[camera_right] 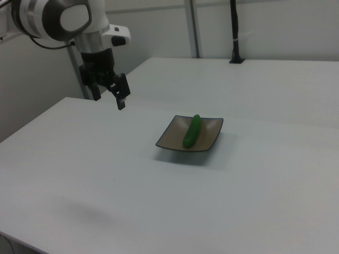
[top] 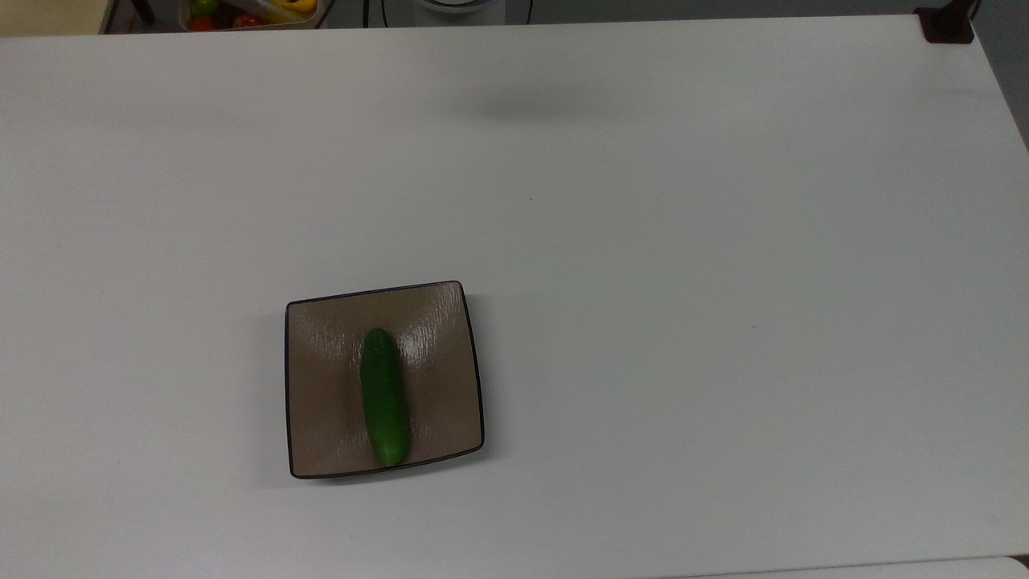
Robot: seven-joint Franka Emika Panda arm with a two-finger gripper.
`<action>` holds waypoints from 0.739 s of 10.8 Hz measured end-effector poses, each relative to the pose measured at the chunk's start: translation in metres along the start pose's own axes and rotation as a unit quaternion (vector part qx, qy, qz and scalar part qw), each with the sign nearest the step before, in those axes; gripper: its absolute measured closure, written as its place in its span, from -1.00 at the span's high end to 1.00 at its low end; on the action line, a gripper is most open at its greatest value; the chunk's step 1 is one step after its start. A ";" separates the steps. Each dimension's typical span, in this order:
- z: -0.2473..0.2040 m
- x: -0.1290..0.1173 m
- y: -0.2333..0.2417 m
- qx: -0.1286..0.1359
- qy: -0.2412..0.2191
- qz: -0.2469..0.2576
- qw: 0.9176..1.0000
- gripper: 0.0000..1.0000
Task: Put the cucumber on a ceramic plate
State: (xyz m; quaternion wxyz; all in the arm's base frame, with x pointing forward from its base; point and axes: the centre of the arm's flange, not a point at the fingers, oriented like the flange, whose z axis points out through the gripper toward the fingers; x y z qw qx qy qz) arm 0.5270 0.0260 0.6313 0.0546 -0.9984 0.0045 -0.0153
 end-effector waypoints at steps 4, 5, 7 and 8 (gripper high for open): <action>0.020 0.024 0.005 -0.031 0.025 -0.035 0.999 1.00; 0.028 0.033 0.006 -0.040 0.033 -0.049 0.997 1.00; 0.040 0.043 0.007 -0.046 0.034 -0.058 0.997 1.00; 0.040 0.043 0.007 -0.046 0.034 -0.059 0.997 1.00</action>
